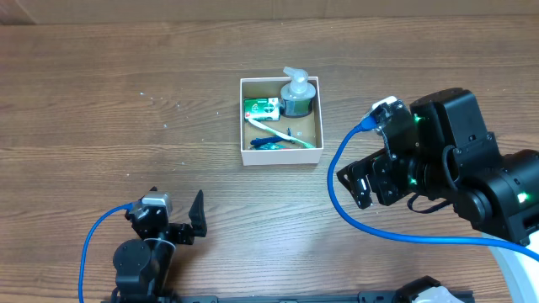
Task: Pack container
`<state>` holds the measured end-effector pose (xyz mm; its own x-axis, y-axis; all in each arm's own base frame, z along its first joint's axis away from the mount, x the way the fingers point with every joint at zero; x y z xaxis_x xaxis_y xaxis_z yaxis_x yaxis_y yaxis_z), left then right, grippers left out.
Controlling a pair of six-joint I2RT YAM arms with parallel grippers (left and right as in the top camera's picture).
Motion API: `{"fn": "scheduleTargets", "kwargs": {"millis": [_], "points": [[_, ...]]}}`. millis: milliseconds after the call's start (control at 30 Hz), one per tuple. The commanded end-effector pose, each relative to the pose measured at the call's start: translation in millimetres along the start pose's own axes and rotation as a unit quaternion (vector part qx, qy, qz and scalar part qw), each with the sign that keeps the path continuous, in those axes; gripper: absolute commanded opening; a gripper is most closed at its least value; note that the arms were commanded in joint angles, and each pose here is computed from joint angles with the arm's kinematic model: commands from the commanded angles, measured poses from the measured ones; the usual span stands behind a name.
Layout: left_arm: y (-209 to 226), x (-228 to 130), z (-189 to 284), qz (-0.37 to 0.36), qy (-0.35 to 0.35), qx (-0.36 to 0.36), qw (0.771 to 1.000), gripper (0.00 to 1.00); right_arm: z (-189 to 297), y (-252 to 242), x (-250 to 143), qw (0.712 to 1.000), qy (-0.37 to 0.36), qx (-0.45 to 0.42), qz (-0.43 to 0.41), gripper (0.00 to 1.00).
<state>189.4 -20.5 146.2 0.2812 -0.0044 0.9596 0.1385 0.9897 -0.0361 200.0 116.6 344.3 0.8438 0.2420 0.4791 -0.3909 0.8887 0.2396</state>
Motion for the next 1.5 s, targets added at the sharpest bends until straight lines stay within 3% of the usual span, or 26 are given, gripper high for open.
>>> {"fn": "scheduleTargets", "kwargs": {"millis": [0,700,867,1033,1467], "points": [[0,-1,0,0.006,-0.004,-0.001,1.000,1.00,2,-1,1,1.000,-0.007,-0.003,-0.004,1.00],[0,-1,0,0.006,-0.004,-0.001,1.000,1.00,2,-10,-2,0.999,-0.001,-0.036,-0.002,1.00],[0,-1,0,0.006,-0.004,-0.001,1.000,1.00,17,-7,8,0.995,-0.095,-0.030,0.015,1.00],[0,-1,0,0.006,-0.004,-0.001,1.000,1.00,25,-7,-7,0.983,-0.180,-0.021,0.032,1.00],[0,-1,0,0.006,-0.004,-0.001,1.000,1.00,7,-16,-53,0.952,-0.295,-0.016,0.083,1.00]]}}
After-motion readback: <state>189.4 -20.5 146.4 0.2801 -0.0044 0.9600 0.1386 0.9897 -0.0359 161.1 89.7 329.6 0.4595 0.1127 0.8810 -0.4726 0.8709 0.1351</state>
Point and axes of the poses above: each gripper's point midway between its finger pads, its own z axis back along the fingers, its own y axis along the line the jaws close on, x = y × z, the point moved 4 cm from there along z, back along the fingers, and after that the axes turned 7 degrees about -z, right-handed, at the moved point
